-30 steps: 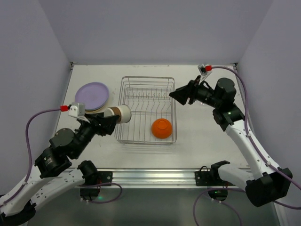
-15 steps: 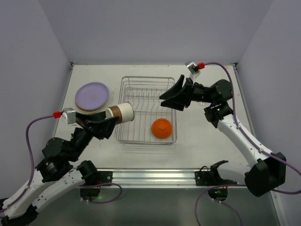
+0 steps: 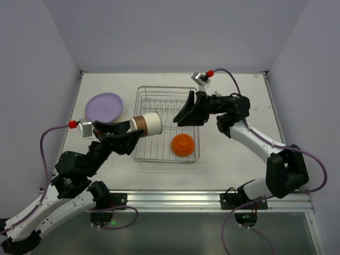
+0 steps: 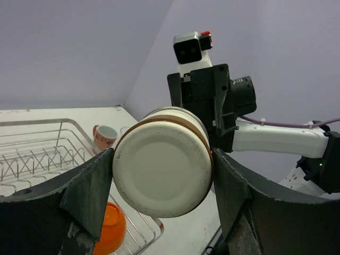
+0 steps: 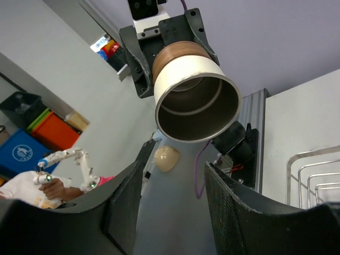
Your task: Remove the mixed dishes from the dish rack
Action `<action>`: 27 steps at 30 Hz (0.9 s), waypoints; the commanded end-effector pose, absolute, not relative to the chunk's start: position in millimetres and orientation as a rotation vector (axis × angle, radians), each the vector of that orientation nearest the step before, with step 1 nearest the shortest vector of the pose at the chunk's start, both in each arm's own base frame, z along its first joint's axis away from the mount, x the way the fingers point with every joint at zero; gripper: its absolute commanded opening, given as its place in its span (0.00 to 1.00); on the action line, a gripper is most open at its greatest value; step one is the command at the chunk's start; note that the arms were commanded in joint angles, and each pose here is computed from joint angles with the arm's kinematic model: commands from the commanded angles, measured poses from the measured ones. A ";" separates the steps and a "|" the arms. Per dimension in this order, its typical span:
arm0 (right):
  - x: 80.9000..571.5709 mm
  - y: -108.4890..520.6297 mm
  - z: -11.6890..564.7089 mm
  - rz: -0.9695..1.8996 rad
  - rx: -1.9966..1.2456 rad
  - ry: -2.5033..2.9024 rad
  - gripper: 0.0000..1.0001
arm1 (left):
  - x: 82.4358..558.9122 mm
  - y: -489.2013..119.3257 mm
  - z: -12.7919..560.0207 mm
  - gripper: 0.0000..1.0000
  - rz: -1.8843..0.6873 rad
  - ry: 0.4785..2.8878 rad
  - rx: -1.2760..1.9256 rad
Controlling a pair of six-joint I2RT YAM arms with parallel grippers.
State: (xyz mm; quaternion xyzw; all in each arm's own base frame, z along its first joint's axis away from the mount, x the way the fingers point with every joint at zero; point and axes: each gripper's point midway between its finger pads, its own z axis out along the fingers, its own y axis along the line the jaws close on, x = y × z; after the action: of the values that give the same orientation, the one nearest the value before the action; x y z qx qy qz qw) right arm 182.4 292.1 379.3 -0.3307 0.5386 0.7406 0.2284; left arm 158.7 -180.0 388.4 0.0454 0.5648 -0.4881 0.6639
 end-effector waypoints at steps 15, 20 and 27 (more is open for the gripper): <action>154.0 304.5 402.1 2.024 -1.102 1.304 0.52 | 164.3 -208.9 394.0 0.64 -1.176 1.216 0.158; 151.4 307.0 402.1 2.025 -1.114 1.312 0.52 | 165.6 -213.7 394.9 0.63 -1.183 1.207 0.170; 149.2 306.1 404.4 2.019 -1.122 1.309 0.44 | 170.8 -231.8 379.4 0.63 -1.188 1.273 0.224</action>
State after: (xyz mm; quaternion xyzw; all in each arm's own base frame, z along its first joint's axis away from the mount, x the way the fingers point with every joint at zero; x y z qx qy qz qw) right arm 155.9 308.9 386.6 -0.3822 0.5060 0.7439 0.2109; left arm 174.1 -227.2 366.9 0.0909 0.5760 -0.5037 0.6374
